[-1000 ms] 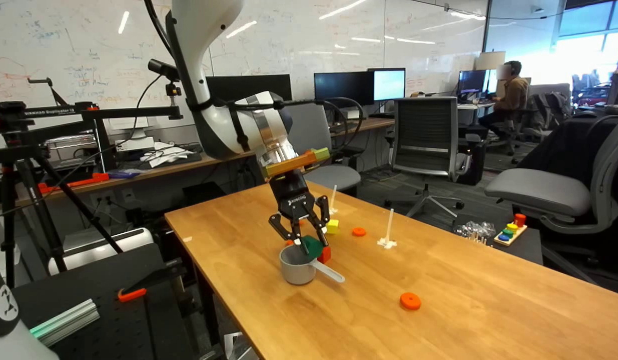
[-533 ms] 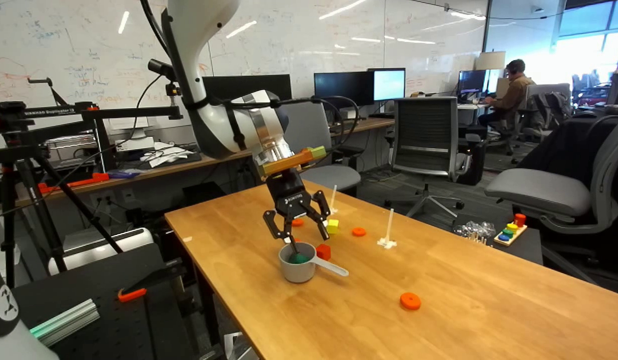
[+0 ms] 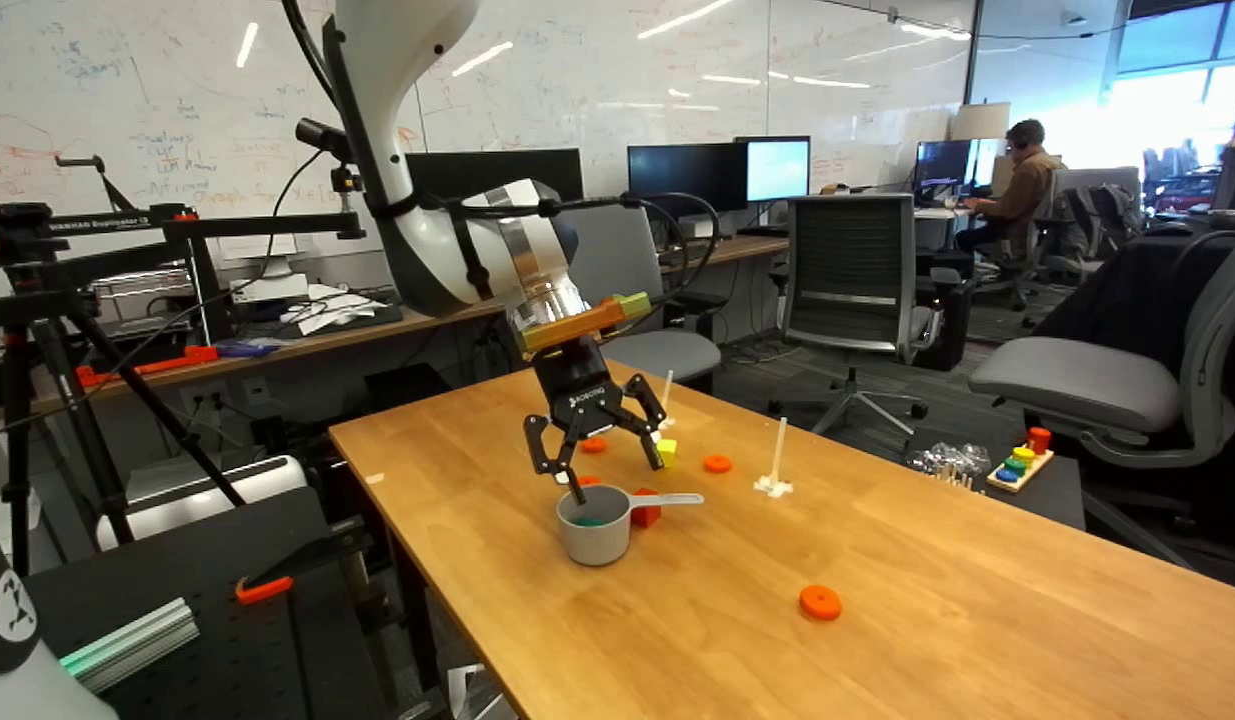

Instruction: Put the blocks in the cup

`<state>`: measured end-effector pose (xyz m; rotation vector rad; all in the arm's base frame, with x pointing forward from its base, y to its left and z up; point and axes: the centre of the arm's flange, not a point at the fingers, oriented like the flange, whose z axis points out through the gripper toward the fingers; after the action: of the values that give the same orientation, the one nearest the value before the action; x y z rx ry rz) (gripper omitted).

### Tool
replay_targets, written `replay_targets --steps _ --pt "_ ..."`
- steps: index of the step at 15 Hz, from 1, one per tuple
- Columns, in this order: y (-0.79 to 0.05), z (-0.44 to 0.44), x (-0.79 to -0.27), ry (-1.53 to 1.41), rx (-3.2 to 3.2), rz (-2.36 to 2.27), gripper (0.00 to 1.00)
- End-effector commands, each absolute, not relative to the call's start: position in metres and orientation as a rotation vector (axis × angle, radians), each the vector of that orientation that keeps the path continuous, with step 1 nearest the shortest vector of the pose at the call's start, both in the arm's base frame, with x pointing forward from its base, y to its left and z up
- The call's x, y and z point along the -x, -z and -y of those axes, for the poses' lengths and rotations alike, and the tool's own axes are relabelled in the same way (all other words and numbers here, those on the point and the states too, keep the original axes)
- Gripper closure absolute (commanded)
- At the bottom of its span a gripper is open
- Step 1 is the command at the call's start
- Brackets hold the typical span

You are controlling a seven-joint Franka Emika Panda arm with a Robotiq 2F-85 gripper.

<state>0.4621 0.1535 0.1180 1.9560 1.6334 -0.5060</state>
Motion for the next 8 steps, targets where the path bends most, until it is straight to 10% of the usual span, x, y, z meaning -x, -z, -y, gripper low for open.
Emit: replay_targets --steps 1,8 --pt "-0.152 -0.129 -0.528 0.425 -2.157 -1.505 0.00" --pt "-0.237 -0.086 -0.675 0.235 -2.533 -1.109 0.00"
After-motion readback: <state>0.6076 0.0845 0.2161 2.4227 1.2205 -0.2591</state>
